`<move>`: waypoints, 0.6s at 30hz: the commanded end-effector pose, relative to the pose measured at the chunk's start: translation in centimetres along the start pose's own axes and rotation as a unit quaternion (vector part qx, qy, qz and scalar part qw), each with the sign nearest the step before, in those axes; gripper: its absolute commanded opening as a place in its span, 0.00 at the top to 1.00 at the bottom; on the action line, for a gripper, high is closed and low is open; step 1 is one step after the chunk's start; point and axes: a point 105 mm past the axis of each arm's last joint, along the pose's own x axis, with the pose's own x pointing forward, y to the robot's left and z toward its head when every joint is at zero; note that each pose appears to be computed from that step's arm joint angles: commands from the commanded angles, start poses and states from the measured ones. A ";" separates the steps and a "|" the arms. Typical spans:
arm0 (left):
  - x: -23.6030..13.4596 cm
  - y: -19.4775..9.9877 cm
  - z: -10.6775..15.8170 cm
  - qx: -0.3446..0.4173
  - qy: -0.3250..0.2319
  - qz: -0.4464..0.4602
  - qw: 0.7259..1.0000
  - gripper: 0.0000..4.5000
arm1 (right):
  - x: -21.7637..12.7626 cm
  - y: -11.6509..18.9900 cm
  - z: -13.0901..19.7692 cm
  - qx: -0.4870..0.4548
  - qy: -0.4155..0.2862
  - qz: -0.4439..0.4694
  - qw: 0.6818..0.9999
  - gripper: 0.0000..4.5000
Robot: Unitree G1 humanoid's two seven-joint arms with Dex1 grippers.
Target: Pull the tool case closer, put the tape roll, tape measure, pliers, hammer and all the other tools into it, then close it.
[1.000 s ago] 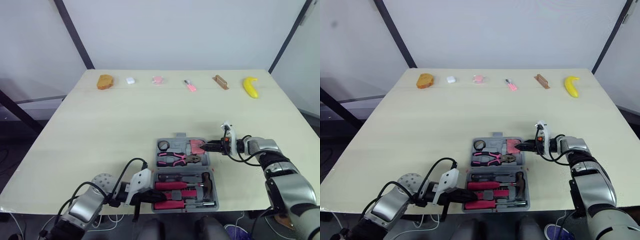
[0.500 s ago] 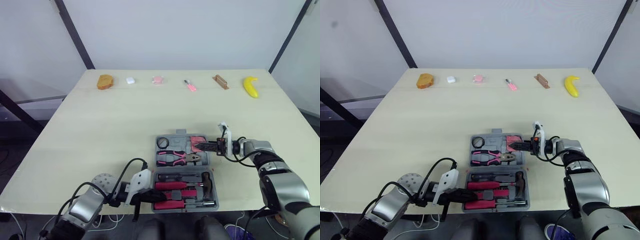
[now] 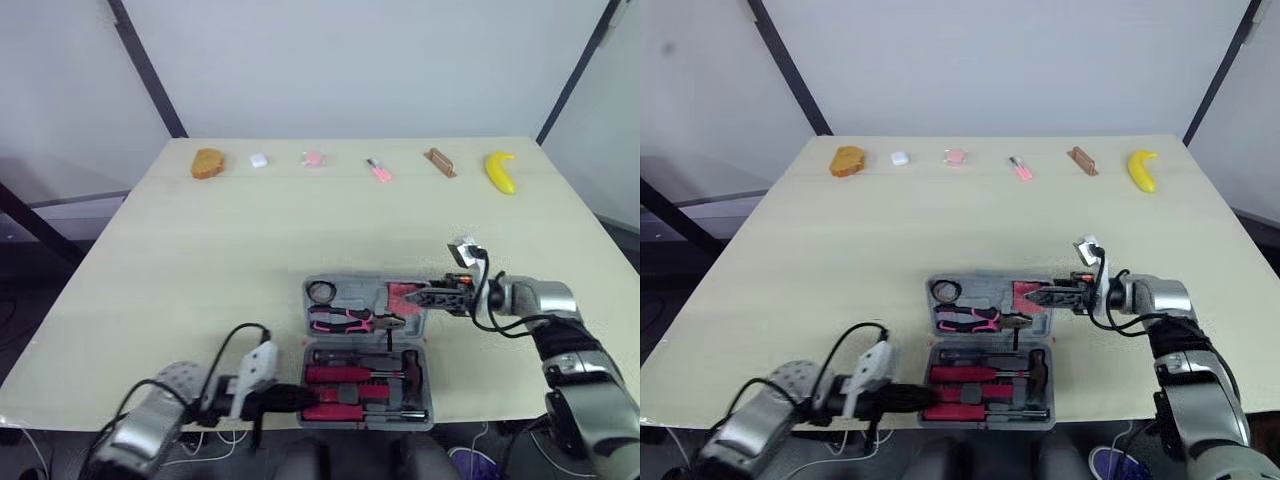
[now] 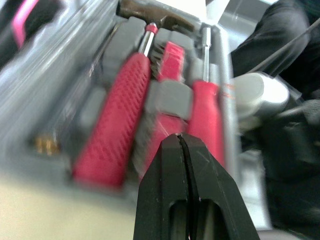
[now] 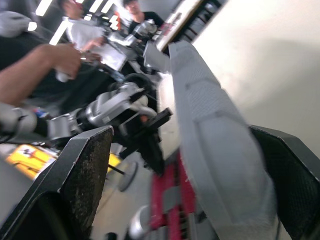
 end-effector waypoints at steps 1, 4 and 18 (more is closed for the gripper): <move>-5.1 -0.6 -0.1 -0.021 0.020 0.023 0.999 1.00 | -0.3 4.4 -0.9 -0.019 0.032 0.053 0.998 0.02; -8.4 1.9 0.1 -0.026 0.008 0.111 0.993 1.00 | -0.8 6.5 -3.2 -0.018 0.062 0.041 0.997 0.02; -9.6 5.3 5.2 0.005 -0.135 0.218 0.967 0.01 | -7.9 5.1 -4.2 -0.322 0.009 -0.279 0.905 0.00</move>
